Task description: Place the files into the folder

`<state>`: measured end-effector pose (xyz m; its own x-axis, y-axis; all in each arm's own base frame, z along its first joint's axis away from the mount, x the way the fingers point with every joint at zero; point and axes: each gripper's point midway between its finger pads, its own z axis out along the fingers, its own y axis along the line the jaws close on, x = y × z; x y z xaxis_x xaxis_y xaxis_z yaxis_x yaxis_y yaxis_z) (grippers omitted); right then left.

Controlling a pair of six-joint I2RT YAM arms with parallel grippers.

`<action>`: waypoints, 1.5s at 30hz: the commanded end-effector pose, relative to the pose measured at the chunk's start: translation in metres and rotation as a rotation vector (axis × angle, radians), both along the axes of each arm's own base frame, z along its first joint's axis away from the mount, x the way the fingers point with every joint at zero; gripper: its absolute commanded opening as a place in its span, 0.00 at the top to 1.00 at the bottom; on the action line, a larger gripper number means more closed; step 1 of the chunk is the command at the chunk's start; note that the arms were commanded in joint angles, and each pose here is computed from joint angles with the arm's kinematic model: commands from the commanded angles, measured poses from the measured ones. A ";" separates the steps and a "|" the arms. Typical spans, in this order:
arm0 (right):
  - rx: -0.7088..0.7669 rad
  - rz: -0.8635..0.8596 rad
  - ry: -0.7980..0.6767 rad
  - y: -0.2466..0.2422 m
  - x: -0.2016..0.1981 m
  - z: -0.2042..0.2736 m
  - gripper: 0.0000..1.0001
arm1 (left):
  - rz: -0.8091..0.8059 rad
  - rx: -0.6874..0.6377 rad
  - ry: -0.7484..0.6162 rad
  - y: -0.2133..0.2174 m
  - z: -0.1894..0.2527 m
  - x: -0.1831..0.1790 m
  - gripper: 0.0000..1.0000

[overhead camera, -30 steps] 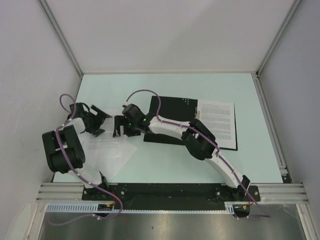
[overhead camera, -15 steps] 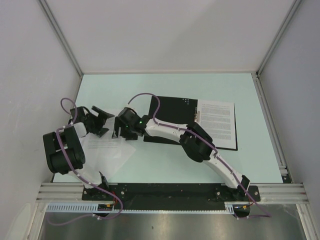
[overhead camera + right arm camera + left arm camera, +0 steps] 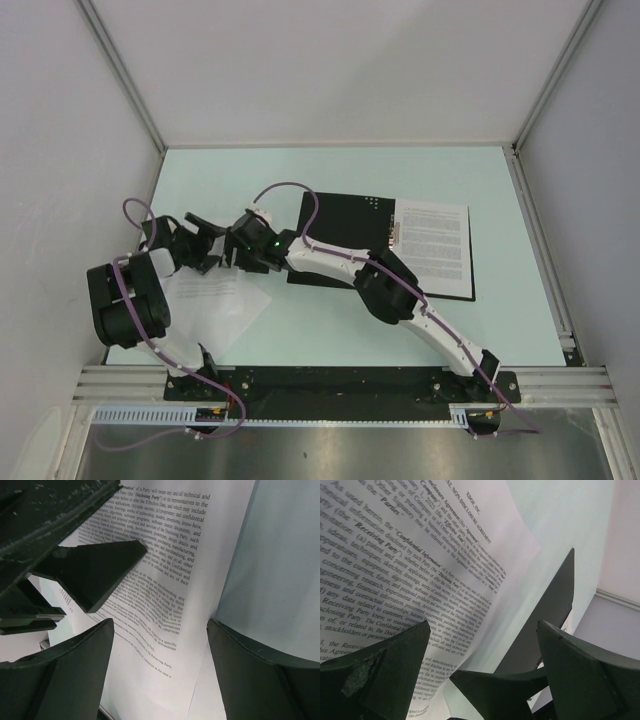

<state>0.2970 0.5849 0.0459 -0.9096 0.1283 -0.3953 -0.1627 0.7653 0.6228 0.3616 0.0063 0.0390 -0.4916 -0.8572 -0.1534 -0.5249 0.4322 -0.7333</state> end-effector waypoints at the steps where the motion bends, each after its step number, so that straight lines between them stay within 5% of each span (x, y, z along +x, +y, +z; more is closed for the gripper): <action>1: -0.196 0.000 0.025 -0.030 -0.003 -0.079 0.19 | -0.012 -0.051 0.297 -0.022 -0.061 -0.064 0.00; 16: -0.413 0.027 -0.067 -0.073 0.012 -0.098 0.08 | -0.033 -0.096 0.278 -0.035 -0.055 -0.062 0.01; 31: -0.257 0.127 -0.117 -0.036 0.029 -0.096 0.04 | -0.043 -0.119 0.272 -0.041 -0.054 -0.062 0.00; 45: -0.050 0.363 -0.109 0.014 -0.023 -0.084 0.03 | -0.057 -0.150 0.270 -0.049 -0.055 -0.062 0.01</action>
<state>0.3363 0.6026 0.0490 -0.7803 -0.0266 -0.6248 -0.4699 0.6843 0.5577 0.3636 -0.0062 0.0411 -0.4674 -0.8813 -0.0700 -0.5309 0.3431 -0.7748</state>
